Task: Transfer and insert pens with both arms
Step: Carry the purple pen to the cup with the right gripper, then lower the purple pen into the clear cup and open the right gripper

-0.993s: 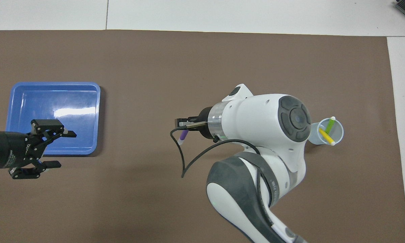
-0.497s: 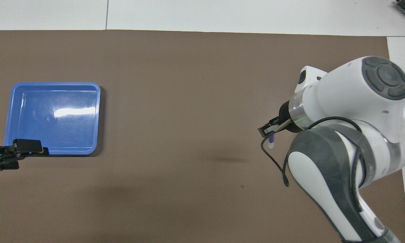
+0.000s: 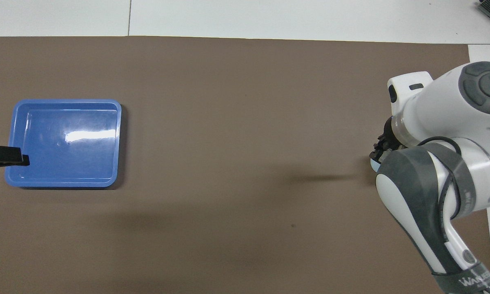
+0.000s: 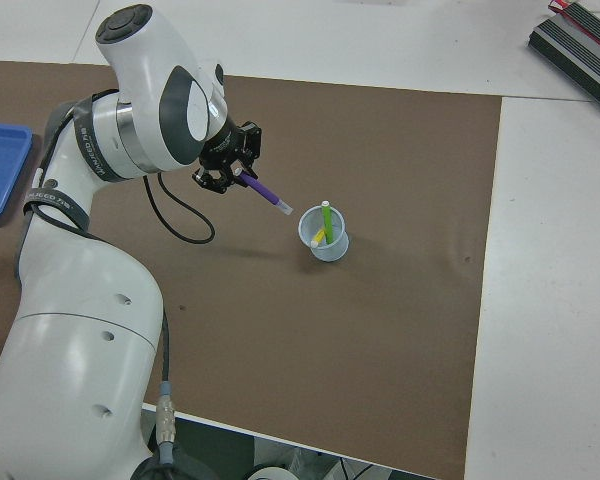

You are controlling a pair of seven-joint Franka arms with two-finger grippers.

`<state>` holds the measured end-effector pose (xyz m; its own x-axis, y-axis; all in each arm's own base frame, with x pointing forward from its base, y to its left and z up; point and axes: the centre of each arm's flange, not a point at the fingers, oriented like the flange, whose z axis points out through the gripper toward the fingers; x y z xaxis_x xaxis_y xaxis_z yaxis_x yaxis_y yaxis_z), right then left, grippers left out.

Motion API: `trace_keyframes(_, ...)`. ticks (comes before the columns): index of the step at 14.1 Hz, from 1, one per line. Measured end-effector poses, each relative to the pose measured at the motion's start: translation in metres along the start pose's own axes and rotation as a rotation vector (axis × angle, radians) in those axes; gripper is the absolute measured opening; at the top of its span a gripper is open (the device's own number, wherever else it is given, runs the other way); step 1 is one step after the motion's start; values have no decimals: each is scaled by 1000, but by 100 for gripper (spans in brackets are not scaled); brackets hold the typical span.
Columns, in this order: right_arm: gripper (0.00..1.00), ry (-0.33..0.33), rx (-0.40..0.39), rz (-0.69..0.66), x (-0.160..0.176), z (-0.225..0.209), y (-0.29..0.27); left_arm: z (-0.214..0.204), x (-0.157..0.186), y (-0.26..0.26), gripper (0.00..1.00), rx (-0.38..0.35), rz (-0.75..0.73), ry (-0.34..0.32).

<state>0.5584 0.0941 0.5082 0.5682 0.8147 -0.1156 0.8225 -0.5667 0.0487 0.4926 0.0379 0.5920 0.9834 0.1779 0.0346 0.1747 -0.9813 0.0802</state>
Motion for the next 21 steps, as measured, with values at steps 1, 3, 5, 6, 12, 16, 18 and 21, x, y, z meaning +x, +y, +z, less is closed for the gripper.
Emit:
trace_keyframes(1, 21, -4, 4, -6, -7, 3, 6, -2, 5, 2, 100, 1, 4, 5)
trace_keyframes(3, 21, -8, 10, -1, -21, 13, 18, -6, 11, 4, 100, 30, 20, 14)
trace_keyframes(5, 21, 3, 2, -4, -31, 22, 28, -9, 15, 7, 100, 44, 29, 23)
trace_keyframes(6, 21, 7, -1, -2, -33, 24, 30, -10, 16, 8, 100, 44, 32, 26)
trace_keyframes(12, 21, 66, 11, 22, -43, 60, 27, -6, 20, 45, 100, 42, 107, 22)
trace_keyframes(16, 21, 66, 28, 26, -50, 73, 23, -1, 31, 61, 100, 31, 141, 15)
trace_keyframes(18, 21, 66, 35, 28, -54, 76, 22, 4, 38, 61, 100, 29, 140, 7)
trace_keyframes(21, 22, 65, 37, 35, -57, 76, 21, -1, 49, 71, 100, 29, 154, 9)
